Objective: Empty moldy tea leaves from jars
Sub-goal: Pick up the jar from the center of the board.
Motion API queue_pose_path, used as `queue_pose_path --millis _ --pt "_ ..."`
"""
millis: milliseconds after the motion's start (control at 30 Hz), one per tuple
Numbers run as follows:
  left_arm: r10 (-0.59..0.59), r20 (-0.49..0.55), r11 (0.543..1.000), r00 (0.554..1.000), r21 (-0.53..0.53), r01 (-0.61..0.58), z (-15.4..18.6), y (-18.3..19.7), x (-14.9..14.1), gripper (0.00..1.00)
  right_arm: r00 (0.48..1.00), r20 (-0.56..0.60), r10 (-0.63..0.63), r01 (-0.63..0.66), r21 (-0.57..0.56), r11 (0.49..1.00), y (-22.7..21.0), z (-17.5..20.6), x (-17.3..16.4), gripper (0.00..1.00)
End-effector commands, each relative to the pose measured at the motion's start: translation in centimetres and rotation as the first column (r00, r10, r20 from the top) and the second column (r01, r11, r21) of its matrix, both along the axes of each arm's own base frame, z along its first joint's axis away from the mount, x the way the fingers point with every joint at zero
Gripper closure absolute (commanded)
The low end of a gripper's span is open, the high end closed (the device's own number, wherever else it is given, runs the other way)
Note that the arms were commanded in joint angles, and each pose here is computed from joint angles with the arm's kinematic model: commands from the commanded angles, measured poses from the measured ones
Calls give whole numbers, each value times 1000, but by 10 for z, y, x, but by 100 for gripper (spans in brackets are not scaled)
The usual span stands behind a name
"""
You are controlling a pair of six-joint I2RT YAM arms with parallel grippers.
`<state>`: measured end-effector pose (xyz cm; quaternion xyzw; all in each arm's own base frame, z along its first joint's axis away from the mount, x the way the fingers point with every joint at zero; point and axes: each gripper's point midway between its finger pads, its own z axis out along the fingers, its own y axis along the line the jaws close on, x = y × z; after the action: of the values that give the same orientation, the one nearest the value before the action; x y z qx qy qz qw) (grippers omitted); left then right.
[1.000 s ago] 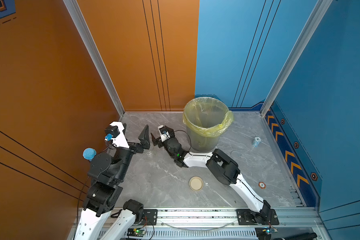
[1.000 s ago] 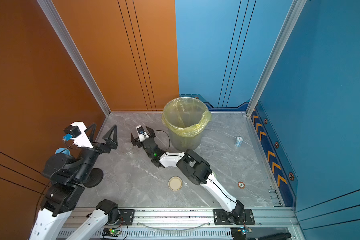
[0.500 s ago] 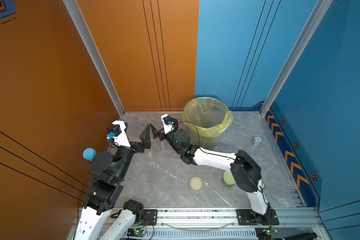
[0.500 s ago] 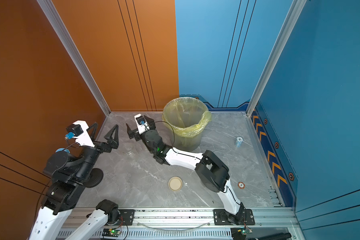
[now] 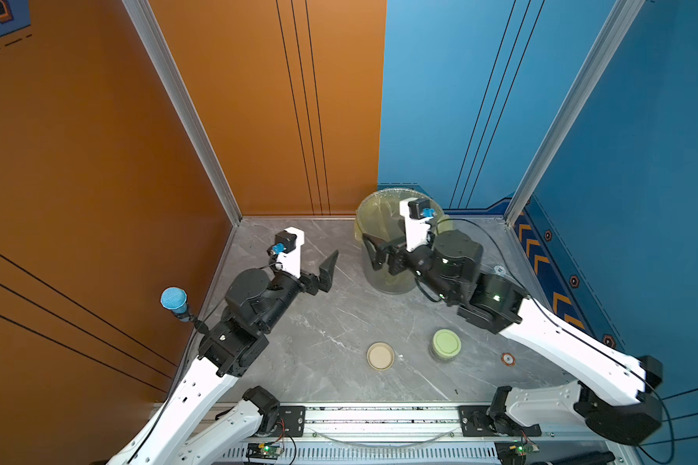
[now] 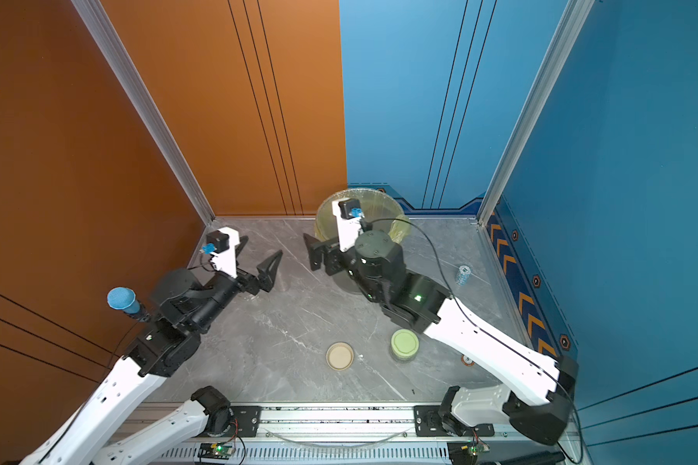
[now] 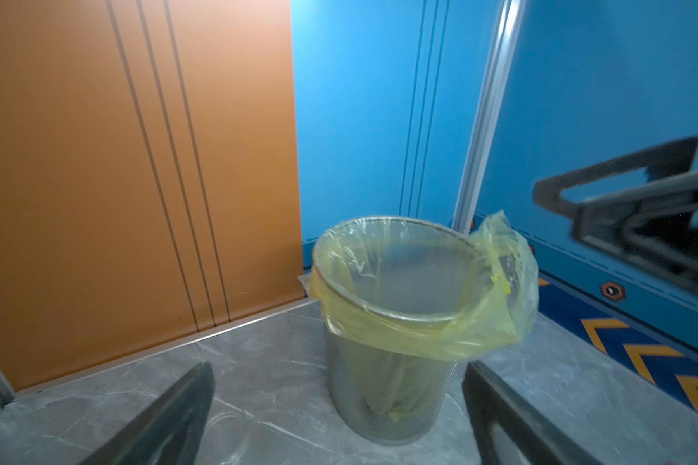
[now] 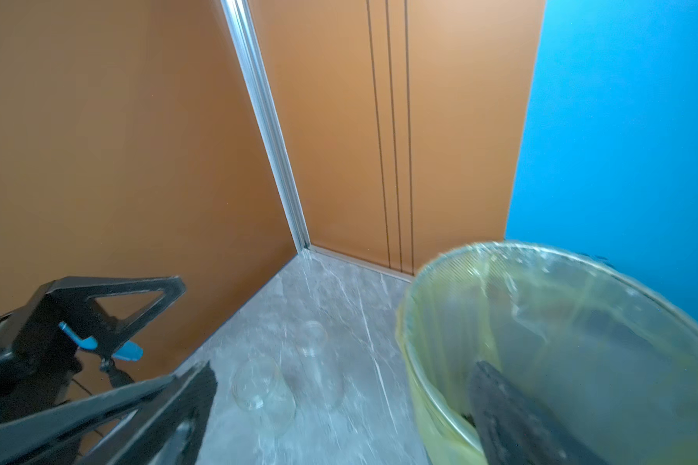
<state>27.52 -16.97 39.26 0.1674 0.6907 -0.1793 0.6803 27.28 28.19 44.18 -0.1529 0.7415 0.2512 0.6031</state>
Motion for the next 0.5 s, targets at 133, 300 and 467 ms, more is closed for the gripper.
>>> queue_pose_path --millis 133,300,467 --pt "-55 -13 995 998 84 56 -50 -50 12 2 897 -383 -220 127 -253 959 -108 -89 -35 0" --pt "-68 -59 996 996 46 71 -89 -70 10 3 785 -463 -411 259 -358 897 -158 -139 -46 0" --pt "-69 -68 996 995 57 73 -118 -82 -2 3 697 -564 -443 305 -327 895 -171 -186 -63 0"
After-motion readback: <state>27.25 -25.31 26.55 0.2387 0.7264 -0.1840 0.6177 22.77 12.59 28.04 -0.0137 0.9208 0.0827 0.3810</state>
